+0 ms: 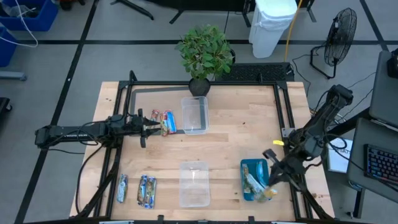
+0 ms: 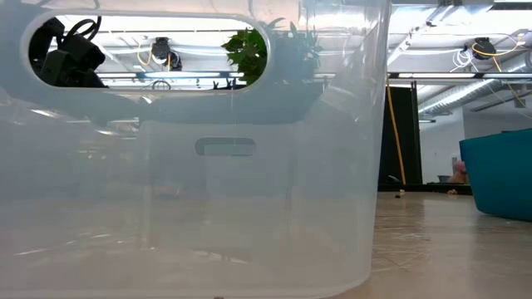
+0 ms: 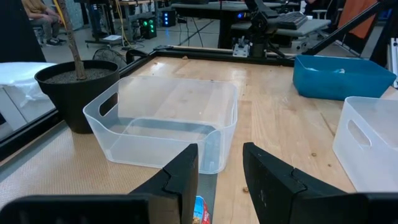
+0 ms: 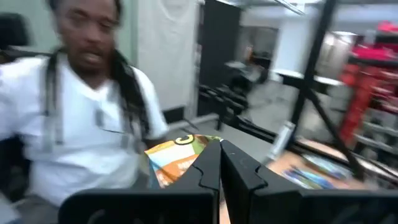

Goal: Pick and place Granola Bars by type
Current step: Put the yellow granola bar into the blue bin

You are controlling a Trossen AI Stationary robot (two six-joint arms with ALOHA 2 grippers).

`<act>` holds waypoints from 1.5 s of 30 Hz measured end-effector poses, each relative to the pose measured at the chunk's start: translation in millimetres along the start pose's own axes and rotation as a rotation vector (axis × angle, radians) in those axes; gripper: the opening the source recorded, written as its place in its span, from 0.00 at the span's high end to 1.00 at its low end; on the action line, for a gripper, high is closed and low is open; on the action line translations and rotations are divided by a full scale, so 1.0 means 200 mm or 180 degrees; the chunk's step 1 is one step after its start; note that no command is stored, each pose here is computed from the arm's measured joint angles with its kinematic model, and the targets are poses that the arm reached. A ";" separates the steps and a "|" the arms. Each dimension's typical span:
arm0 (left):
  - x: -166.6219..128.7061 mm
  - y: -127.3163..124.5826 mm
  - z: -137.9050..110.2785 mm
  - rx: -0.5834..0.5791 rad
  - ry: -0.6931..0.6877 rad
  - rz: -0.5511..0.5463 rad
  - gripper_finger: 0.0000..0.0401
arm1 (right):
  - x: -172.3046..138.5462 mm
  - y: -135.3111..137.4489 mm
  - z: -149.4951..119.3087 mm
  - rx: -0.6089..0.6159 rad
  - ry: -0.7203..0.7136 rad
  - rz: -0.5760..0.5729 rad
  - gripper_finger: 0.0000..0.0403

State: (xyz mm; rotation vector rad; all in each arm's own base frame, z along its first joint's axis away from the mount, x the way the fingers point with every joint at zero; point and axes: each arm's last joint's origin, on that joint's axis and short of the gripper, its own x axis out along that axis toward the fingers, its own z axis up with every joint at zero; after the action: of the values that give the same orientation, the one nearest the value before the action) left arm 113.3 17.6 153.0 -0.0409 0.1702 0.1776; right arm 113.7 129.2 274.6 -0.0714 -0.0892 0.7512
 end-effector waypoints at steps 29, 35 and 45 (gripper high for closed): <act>0.00 0.00 0.00 0.0000 0.0000 0.0000 0.67 | -0.48 -0.21 -0.19 -0.0396 -0.0646 -0.1658 1.00; 0.00 0.00 0.00 0.0000 0.0000 0.0000 0.67 | -0.52 -0.25 -0.20 -0.0381 -0.0687 -0.2126 1.00; 0.00 0.00 0.00 0.0000 0.0003 0.0000 0.67 | -0.49 -0.22 -0.24 0.0551 -0.0682 -0.1043 1.00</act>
State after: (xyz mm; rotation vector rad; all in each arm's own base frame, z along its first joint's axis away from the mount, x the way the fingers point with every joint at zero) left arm 113.2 17.6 152.9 -0.0409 0.1710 0.1777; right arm 78.4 28.6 226.4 0.1856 -0.2336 0.4345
